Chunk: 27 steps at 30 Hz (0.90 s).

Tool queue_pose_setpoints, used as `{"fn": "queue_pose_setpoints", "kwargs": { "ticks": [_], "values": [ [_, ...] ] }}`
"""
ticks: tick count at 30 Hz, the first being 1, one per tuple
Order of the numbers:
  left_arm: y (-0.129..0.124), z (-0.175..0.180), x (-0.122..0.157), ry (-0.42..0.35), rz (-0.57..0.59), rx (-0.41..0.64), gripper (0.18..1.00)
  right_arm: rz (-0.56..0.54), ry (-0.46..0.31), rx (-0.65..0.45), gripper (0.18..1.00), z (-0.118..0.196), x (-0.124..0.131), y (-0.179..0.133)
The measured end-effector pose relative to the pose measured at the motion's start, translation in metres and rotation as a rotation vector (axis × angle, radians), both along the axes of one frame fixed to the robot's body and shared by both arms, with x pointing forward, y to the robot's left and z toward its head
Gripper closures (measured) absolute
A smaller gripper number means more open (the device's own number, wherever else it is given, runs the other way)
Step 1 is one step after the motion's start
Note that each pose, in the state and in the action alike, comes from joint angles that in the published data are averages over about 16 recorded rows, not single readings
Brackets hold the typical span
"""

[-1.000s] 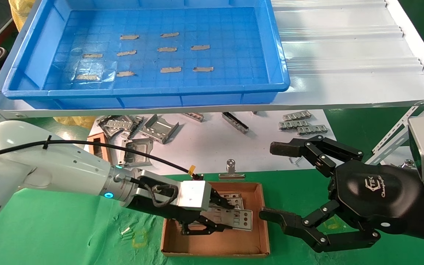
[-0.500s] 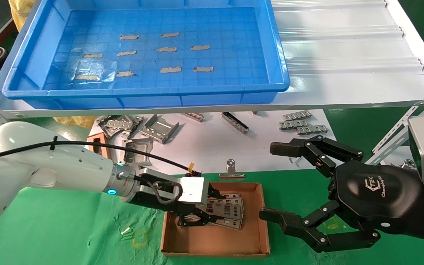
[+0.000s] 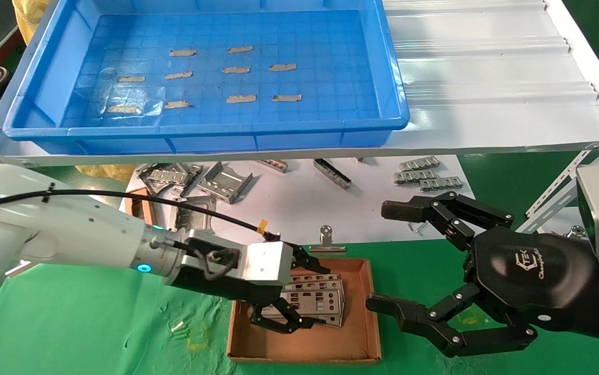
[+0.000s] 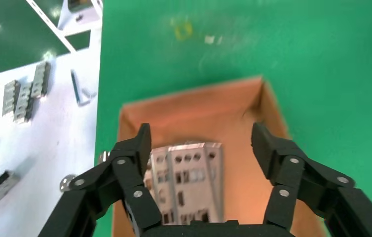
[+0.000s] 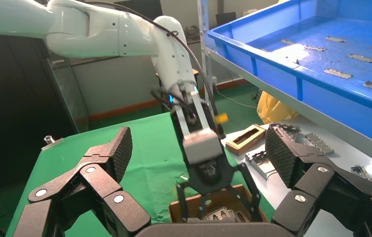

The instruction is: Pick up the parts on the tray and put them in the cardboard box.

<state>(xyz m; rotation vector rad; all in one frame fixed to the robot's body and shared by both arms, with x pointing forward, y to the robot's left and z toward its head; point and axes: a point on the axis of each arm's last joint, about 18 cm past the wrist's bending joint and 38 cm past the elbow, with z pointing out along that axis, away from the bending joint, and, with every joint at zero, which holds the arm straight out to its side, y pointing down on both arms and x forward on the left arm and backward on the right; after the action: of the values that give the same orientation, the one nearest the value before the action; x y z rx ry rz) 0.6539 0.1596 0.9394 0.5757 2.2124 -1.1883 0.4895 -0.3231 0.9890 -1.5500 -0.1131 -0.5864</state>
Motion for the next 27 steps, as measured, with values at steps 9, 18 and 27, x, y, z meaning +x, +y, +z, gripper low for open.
{"fn": "queue_pose_setpoints", "kwargs": {
  "ticks": [9,18,27],
  "values": [
    [0.02,0.017,-0.024,0.066,-0.081,-0.139,0.364,0.0,0.0,0.0,0.179,0.0,0.0,0.0],
    [0.029,0.02,-0.031,0.081,-0.102,-0.19,0.238,0.0,0.0,0.0,0.179,0.0,0.0,0.0],
    [0.036,0.019,-0.037,0.095,-0.094,-0.234,0.19,0.0,0.0,0.0,0.179,0.0,0.0,0.0]
  ]
}}
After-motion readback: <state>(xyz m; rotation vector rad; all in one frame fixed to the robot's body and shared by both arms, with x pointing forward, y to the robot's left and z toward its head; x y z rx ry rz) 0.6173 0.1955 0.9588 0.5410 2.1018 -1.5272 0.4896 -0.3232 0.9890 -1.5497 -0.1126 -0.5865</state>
